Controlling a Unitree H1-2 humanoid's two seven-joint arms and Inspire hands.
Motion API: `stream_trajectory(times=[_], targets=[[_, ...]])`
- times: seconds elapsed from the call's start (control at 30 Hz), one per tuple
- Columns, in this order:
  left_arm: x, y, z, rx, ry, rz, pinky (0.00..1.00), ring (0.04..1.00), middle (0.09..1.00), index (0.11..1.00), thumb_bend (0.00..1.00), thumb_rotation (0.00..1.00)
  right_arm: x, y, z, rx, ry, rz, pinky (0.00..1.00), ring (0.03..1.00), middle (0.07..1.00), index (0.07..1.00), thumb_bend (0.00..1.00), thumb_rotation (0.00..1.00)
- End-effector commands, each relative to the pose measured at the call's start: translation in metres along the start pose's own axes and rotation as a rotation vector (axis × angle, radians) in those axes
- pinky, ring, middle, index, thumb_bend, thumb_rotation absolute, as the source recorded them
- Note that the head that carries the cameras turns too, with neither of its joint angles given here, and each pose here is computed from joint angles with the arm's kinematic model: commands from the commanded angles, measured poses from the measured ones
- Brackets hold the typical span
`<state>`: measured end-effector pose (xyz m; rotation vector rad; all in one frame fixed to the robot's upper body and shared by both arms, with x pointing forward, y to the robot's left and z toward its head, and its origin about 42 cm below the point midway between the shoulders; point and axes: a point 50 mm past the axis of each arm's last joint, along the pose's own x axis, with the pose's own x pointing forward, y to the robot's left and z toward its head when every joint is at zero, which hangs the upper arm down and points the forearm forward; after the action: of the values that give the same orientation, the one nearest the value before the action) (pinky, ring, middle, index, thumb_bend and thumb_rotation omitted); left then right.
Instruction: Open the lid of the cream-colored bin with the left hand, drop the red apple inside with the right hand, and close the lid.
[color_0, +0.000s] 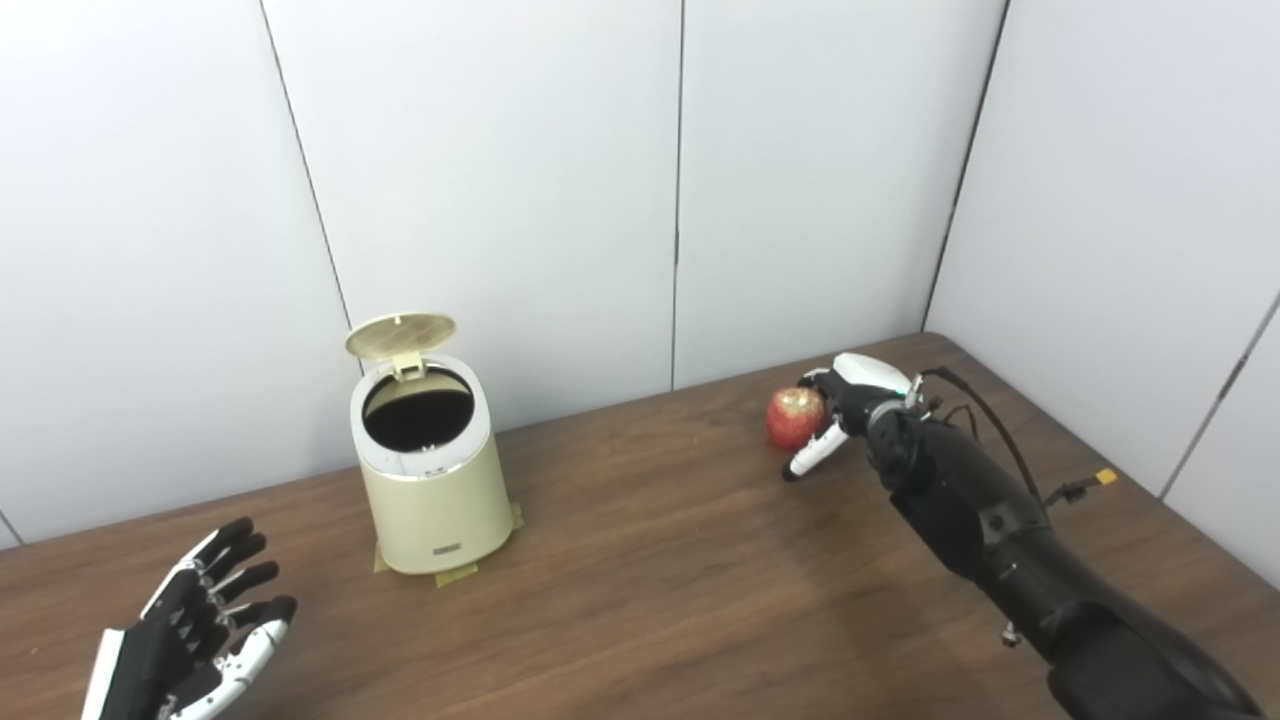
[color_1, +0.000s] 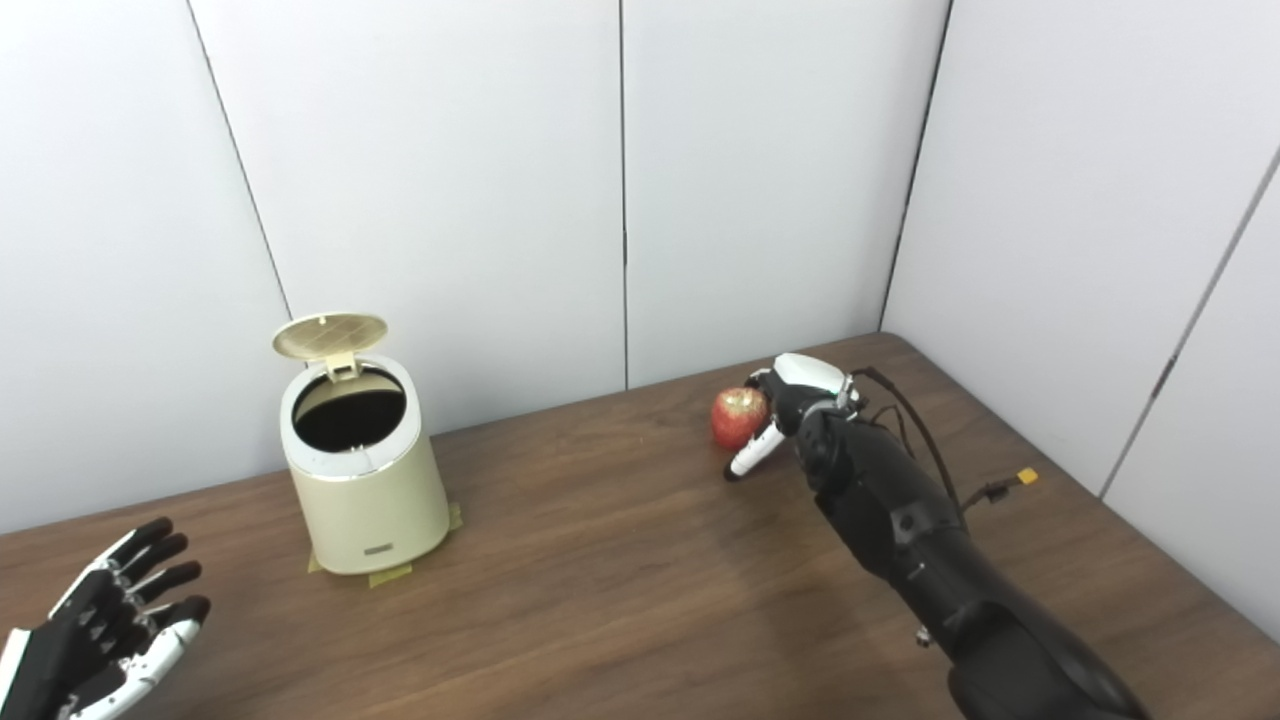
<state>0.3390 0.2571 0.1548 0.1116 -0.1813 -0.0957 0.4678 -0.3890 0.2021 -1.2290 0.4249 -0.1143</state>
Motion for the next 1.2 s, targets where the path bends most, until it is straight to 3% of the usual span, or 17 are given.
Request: stream_trajectory(times=[0.0,0.2,0.4,0.5,0.53,0.63,1.17], targets=[[0.009,0.002,0.012,0.013,-0.066,-0.003,0.64,0.774,0.836,0.849,0.47,0.00,0.002,-0.011,0.018,0.033,-0.066,-0.018,0.70,0.798,0.858,0.865,0.90,0.25],[0.009,0.003,0.011,0.017,-0.063,-0.010,0.65,0.783,0.843,0.852,0.48,0.01,0.001,-0.009,0.020,0.022,-0.073,-0.016,0.68,0.788,0.854,0.869,0.90,0.28],[0.008,0.002,0.010,0.020,-0.064,-0.015,0.63,0.780,0.841,0.851,0.50,0.07,-0.003,-0.007,0.025,0.029,-0.097,-0.041,0.59,0.729,0.821,0.847,0.88,0.26],[0.008,0.002,0.010,0.017,-0.061,-0.016,0.63,0.779,0.842,0.852,0.51,0.07,-0.005,-0.006,0.025,0.090,-0.128,-0.127,0.52,0.607,0.678,0.717,0.81,0.11],[0.008,0.002,0.010,0.017,-0.057,-0.015,0.64,0.778,0.841,0.850,0.51,0.08,-0.007,-0.005,0.024,0.113,-0.141,-0.163,0.48,0.544,0.577,0.571,0.64,0.05],[0.008,0.001,0.009,0.014,-0.048,-0.012,0.65,0.786,0.842,0.852,0.52,0.10,-0.010,-0.005,0.022,0.151,-0.169,-0.231,0.47,0.487,0.532,0.458,0.53,0.00],[0.009,-0.001,0.006,0.027,-0.047,-0.022,0.63,0.768,0.839,0.851,0.53,0.11,-0.011,-0.016,0.019,0.192,-0.224,-0.297,0.40,0.419,0.489,0.498,0.52,0.00]])
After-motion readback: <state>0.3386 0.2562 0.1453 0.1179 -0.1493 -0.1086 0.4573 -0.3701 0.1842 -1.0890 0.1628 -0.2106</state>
